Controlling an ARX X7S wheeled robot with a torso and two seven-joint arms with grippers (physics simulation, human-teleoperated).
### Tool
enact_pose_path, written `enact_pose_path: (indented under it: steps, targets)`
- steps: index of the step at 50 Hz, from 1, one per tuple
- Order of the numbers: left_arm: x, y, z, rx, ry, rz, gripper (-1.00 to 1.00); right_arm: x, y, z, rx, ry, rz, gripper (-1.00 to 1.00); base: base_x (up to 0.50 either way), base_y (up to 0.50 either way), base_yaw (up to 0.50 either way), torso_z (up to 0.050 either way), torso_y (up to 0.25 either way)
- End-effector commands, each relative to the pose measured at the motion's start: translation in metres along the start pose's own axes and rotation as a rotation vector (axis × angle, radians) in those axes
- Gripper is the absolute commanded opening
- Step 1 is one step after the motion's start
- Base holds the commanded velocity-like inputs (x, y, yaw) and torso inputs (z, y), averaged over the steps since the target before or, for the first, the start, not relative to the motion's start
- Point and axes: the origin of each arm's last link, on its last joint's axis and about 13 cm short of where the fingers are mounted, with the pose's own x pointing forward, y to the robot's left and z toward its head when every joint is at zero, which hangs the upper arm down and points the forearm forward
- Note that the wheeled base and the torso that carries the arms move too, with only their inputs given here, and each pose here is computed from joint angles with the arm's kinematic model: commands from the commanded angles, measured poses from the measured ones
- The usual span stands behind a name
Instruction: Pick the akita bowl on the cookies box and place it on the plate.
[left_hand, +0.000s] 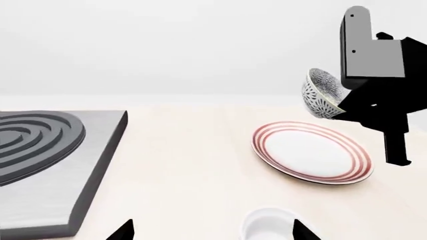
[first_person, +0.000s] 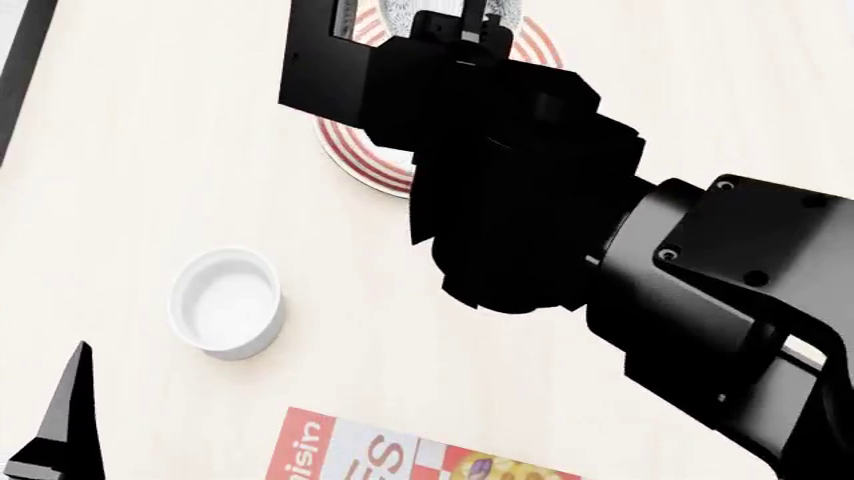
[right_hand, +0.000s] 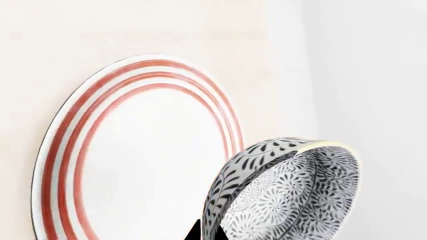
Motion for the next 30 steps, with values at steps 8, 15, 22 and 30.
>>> enact_pose_path:
  steps: [8,15,22,30]
  targets:
    - [-0.0015,0.0005,-0.0004,-0.023,-0.011,-0.038,1.0,0.012,0.0141,0.0053,-0.023,-0.032,0.004,-1.0,0.0,0.0,0.0,0.0,0.002]
    - [0.0002,0.0018,0.0003,-0.028,-0.017,-0.02,1.0,0.0125,0.0131,0.0037,-0.021,-0.025,0.004,-1.0,0.0,0.0,0.0,0.002,-0.174]
    - [0.0011,0.0011,-0.0005,-0.036,0.004,-0.007,1.0,0.0117,0.0121,0.0031,-0.024,-0.021,0.003,-1.0,0.0,0.0,0.0,0.004,-0.179]
    - [0.0013,0.0018,-0.0007,-0.051,0.006,0.005,1.0,0.0107,0.0104,0.0028,-0.031,-0.015,0.001,-1.0,0.0,0.0,0.0,0.0,0.0]
